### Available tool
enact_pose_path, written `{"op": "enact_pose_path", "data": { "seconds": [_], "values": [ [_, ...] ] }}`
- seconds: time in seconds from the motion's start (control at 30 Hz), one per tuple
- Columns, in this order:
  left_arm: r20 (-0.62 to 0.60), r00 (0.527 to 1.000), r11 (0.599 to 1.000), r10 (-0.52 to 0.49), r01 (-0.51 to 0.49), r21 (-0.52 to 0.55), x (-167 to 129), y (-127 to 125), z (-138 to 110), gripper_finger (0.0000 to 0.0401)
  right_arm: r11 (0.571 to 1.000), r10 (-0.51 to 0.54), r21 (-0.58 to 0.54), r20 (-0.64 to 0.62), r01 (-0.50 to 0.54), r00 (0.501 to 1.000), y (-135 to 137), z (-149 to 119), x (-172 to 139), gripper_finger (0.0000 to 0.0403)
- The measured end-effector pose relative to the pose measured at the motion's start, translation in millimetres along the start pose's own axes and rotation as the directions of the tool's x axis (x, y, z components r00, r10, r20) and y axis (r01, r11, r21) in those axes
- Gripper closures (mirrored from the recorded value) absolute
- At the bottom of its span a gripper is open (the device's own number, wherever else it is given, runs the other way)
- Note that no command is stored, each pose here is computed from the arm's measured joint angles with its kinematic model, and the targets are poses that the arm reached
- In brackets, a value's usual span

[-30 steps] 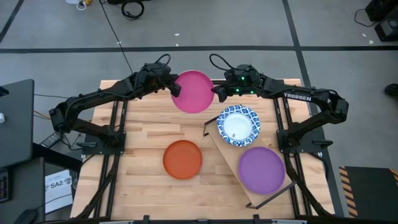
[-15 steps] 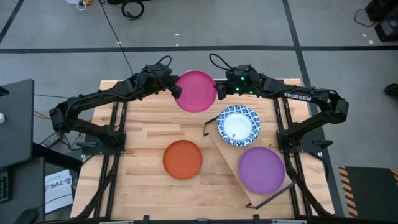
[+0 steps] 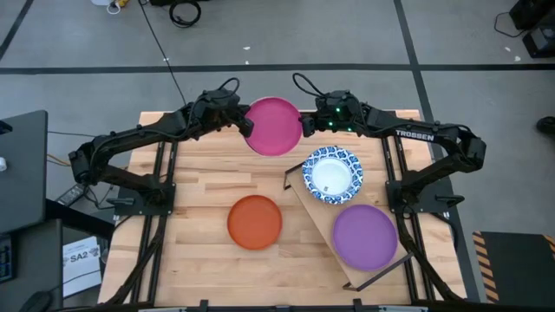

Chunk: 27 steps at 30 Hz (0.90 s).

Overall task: Place and stack plates onto a shelf
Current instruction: Stack the pink plate on top of the purple plate on the shelf

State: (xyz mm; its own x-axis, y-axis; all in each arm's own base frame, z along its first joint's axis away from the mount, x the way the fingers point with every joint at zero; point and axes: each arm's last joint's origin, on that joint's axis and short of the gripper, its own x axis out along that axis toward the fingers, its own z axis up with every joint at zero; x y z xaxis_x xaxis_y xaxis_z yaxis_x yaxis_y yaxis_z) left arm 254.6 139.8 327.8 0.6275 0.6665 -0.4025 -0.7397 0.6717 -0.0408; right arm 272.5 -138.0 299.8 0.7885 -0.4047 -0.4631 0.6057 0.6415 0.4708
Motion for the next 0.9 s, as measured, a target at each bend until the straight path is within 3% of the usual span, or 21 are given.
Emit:
{"op": "enact_pose_path", "data": {
  "seconds": [0.33, 0.57, 0.9],
  "values": [
    [-0.047, 0.999, 1.0, 0.017, -0.017, 0.014, 0, 1, -5, 0.0388, 0.999, -0.013, 0.039, 0.043, 0.012, 0.999, -1, 4, 0, 0.0386],
    [-0.121, 0.987, 0.993, 0.105, -0.098, 0.061, -1, 6, -13, 0.0388, 0.998, -0.035, 0.05, 0.049, 0.033, 0.998, -7, 7, -1, 0.0387],
    [-0.181, 0.975, 0.988, 0.13, -0.111, 0.111, -2, 8, -20, 0.0388, 0.998, -0.032, 0.05, 0.048, 0.03, 0.998, -7, 7, -1, 0.0387]
  ]
}}
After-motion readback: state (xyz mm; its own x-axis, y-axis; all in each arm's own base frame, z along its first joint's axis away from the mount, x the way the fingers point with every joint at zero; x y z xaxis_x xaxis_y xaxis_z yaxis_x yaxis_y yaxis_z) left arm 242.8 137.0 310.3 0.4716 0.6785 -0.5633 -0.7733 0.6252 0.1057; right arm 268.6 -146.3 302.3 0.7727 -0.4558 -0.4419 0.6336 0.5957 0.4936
